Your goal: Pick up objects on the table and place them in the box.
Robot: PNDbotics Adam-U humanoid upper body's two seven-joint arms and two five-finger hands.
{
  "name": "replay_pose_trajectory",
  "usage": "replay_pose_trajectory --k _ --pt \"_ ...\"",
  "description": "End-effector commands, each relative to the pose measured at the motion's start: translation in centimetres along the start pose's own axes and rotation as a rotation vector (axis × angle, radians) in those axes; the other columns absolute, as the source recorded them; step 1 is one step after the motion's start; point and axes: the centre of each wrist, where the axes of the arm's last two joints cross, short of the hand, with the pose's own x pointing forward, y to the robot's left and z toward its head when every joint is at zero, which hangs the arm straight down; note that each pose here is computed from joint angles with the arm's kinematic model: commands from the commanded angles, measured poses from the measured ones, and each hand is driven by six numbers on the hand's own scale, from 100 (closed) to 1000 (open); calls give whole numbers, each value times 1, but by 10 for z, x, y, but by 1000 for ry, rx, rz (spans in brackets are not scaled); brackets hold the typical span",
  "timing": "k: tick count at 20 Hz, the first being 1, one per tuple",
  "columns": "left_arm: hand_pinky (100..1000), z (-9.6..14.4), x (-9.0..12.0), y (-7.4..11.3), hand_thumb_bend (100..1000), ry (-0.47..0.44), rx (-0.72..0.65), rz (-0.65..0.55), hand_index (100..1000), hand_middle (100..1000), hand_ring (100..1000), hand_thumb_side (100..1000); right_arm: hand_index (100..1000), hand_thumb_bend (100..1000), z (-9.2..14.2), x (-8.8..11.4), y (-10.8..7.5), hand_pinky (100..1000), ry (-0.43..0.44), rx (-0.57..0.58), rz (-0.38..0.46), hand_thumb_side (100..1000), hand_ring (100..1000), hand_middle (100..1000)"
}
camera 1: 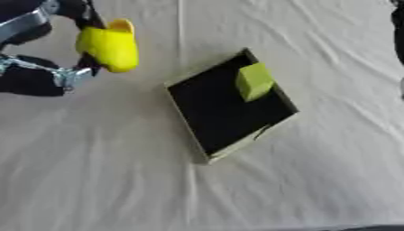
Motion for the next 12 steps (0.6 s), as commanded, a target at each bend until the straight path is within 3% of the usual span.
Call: replay_pose_trajectory --k 1,7,12 --pt "675 -12 17 5 100 -81 3 5 588 515 607 100 845 100 -4 9 -5 884 -38 9 13 690 887 724" --pt "672 -29 35 -3 100 -116 -67 44 595 518 606 100 845 100 -3 8 -5 885 -36 9 12 690 887 725" --pt "671 -60 36 -26 100 -92 -126 97 602 522 605 100 845 100 -3 8 -4 885 -37 10 7 688 887 724"
